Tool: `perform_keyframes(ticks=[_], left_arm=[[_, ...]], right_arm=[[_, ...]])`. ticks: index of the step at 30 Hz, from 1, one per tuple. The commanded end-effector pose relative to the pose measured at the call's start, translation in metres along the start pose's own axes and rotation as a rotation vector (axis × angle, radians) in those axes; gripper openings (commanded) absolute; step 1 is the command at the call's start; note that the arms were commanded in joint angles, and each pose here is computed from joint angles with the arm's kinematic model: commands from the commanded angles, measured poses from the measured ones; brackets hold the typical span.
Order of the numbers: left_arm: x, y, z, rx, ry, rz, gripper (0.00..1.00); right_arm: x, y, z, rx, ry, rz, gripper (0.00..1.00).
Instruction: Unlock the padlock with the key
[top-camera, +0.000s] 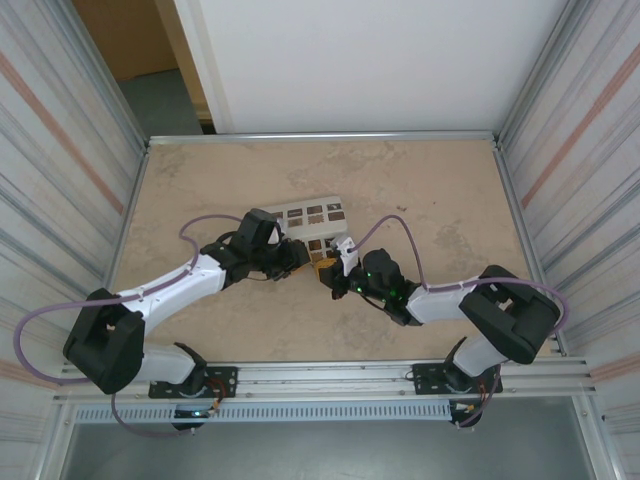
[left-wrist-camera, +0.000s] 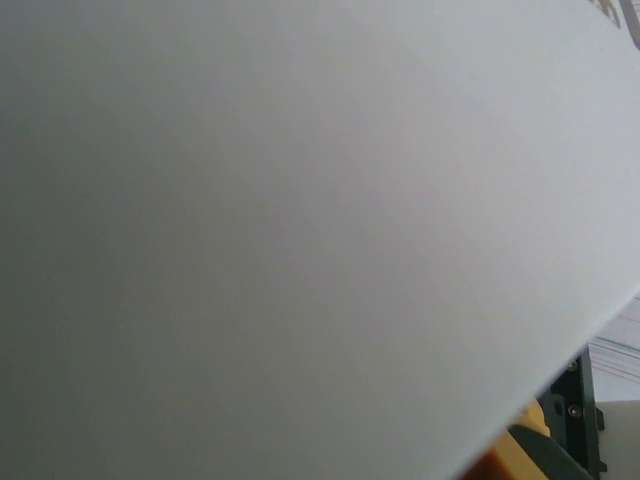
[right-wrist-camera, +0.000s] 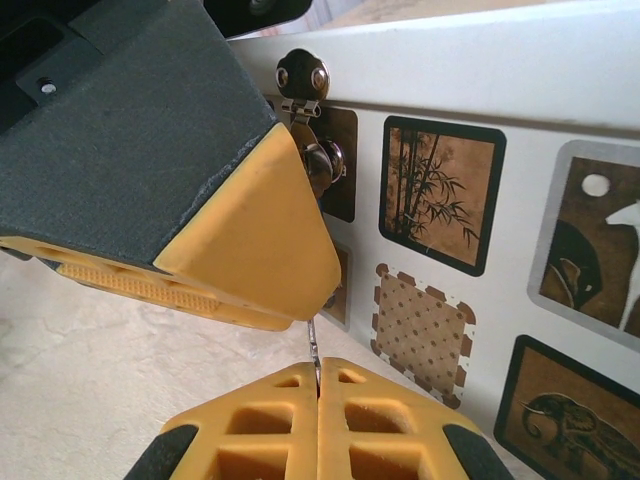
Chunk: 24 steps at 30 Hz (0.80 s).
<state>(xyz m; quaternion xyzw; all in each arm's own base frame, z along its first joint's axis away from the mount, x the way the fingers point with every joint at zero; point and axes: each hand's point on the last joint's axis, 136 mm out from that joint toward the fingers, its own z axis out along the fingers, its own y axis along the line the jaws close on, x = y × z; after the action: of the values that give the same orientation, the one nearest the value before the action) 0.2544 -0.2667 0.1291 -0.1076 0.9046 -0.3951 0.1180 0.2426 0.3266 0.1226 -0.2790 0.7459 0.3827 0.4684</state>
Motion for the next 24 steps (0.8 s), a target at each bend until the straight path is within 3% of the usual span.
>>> perform_keyframes(ticks=[1,19,24], left_arm=[[0.009,-0.032,-0.005,0.099,0.038,0.033,0.14],[0.013,-0.03,0.003,0.082,0.05,0.031,0.14],[0.014,-0.033,0.004,0.101,0.05,0.019,0.14]], right_arm=[[-0.044,0.023,0.007,-0.088,-0.131,-0.053,0.0],[-0.075,0.03,0.008,-0.13,-0.203,-0.052,0.0],[-0.068,0.028,0.013,-0.058,-0.172,-0.13,0.0]])
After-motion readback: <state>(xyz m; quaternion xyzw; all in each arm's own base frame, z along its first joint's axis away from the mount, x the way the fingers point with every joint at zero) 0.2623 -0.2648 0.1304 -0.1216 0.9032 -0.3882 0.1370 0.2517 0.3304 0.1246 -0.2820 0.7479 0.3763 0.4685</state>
